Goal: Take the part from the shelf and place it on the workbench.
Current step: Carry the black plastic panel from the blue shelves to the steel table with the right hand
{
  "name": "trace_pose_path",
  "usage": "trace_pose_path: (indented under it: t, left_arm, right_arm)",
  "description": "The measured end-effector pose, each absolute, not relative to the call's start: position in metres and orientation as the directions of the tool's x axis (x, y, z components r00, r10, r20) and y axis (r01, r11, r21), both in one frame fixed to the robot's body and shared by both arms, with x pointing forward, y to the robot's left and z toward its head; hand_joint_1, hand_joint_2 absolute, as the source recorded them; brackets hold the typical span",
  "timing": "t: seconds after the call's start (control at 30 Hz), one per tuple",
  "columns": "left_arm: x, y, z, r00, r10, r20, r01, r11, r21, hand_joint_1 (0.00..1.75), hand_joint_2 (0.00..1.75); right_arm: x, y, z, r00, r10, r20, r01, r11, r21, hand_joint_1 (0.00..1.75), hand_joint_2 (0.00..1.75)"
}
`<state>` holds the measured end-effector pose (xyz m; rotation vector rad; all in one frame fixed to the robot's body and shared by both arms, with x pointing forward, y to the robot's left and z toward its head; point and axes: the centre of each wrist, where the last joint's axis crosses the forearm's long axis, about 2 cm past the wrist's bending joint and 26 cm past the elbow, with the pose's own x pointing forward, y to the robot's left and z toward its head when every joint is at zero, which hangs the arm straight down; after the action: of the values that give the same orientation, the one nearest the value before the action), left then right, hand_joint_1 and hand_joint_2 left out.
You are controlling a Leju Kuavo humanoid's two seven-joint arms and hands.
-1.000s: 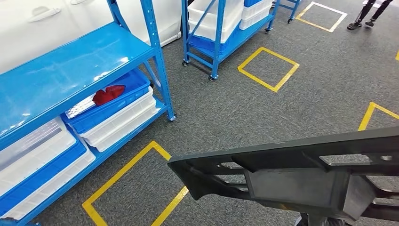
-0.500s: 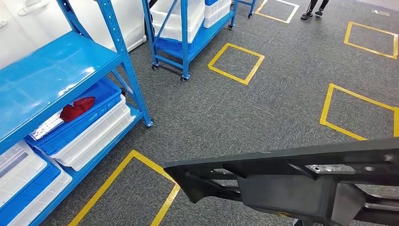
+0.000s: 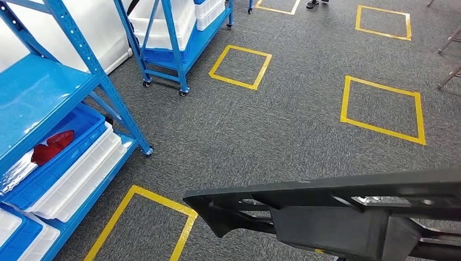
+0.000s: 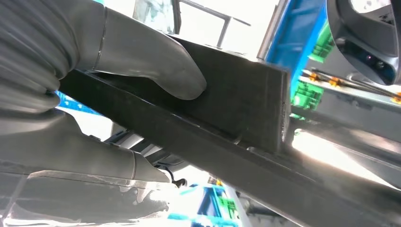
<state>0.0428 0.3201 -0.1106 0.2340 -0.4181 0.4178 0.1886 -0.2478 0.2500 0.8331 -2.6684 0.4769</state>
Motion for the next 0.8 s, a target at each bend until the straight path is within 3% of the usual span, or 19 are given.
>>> trace_pose_path:
  t: [0.8]
  left_arm:
    - [0.04, 0.314, -0.111, 0.84, 0.321, 0.438, -0.402, 0.91, 0.103, 0.0, 1.75]
  right_arm:
    - [0.206, -0.225, 0.24, -0.748, -0.521, 0.411, -0.631, 0.75, -0.199, 1.75, 1.75]
